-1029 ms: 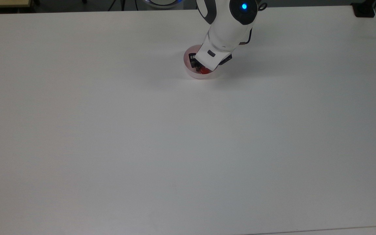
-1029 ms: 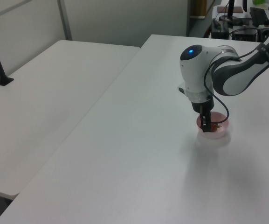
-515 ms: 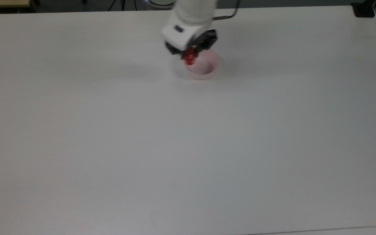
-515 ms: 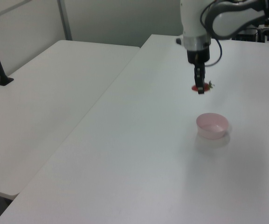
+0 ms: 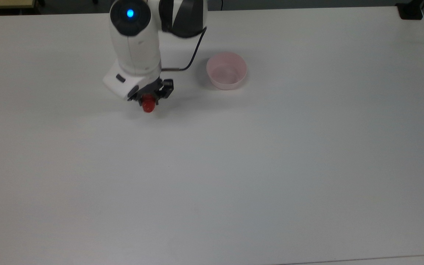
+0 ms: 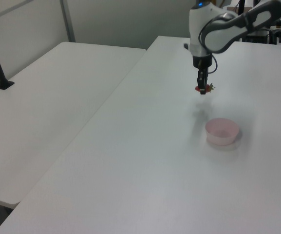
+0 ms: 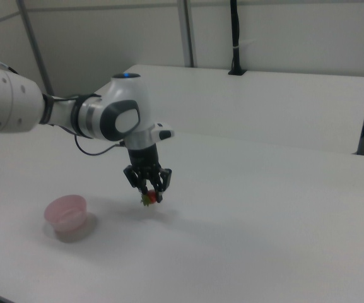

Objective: Pick up strawberry from bowl
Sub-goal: 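Carry the strawberry away from the bowl and hold it above the table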

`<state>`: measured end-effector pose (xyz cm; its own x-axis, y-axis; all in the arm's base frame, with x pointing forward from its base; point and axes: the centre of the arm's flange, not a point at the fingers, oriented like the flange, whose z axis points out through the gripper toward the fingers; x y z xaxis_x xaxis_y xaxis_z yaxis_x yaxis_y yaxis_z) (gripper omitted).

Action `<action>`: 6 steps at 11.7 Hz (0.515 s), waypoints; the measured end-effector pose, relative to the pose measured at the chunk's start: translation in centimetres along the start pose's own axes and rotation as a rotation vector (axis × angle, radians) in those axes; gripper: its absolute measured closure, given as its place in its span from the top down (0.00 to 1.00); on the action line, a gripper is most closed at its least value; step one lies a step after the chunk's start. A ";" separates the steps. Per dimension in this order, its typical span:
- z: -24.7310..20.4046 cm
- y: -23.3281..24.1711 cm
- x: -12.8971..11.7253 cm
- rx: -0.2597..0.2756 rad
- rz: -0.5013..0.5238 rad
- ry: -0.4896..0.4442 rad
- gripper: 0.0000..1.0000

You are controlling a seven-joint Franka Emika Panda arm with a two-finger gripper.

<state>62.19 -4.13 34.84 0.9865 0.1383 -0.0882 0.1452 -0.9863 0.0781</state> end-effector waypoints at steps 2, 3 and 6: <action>2.3 0.4 0.7 -0.015 0.002 -0.003 0.44; 2.4 0.4 0.7 -0.016 0.002 -0.002 0.54; -2.7 0.0 1.2 -0.016 0.078 0.079 0.98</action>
<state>63.57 -3.68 37.37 0.9977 0.0683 -0.0029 0.0683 -0.9929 0.0971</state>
